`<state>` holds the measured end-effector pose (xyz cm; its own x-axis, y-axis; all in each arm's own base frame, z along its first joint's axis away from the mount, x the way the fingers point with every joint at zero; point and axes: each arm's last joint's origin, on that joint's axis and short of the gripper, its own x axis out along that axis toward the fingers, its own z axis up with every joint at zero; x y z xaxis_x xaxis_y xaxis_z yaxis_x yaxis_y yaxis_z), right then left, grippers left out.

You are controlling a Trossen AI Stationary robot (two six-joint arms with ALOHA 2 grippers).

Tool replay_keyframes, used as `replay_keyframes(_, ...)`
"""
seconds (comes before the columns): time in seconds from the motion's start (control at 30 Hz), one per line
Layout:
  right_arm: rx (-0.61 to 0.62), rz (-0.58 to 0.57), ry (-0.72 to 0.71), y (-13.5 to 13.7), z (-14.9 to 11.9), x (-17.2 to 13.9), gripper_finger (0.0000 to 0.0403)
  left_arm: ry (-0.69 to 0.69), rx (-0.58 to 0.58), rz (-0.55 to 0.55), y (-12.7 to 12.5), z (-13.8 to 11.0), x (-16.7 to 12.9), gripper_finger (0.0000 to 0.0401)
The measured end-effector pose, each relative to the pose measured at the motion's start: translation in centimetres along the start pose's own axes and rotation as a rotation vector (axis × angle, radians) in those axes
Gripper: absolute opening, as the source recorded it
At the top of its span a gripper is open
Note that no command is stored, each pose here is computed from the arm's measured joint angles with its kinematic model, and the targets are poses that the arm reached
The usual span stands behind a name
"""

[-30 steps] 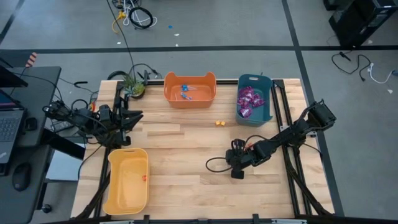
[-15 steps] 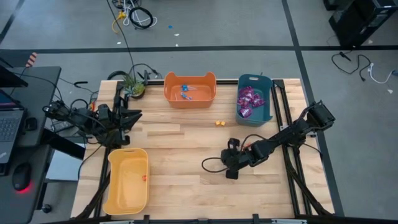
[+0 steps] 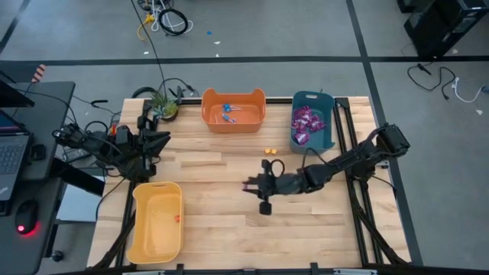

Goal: Sort candy
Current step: Put the left pink candy into the yellow bin

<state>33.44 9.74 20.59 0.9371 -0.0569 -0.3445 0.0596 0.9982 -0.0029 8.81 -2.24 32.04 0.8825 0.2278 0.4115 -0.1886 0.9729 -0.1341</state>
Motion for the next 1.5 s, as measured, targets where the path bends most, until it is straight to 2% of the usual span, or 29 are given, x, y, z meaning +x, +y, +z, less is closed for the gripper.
replay_keyframes(0.2, -0.034, 0.04, -0.186, -1.0, 2.0, 0.2, 0.0077, -0.003, -0.002, 0.001, 0.0, 0.0, 0.0, 0.0067)
replay_keyframes(0.4, -0.08, 0.09, -0.344, -1.0, 2.6, 1.8, 0.0077, -0.004, -0.003, 0.001, 0.0, 0.0, 0.0, 0.0067)
replay_keyframes(0.53, -0.113, 0.1, -0.348, -0.8, 2.6, 3.9, 0.0077, -0.01, -0.007, 0.001, 0.0, 0.1, 0.0, 0.0067)
replay_keyframes(0.87, -0.139, 0.195, -0.418, -0.2, 4.7, 8.4, 0.0077, -0.011, -0.008, 0.001, 0.0, 0.1, 0.0, 0.0067)
replay_keyframes(1.5, -0.121, 0.22, -0.497, -0.1, 6.0, 15.7, 0.0077, -0.035, -0.025, 0.006, 0.1, 0.4, 0.0, 0.0067)
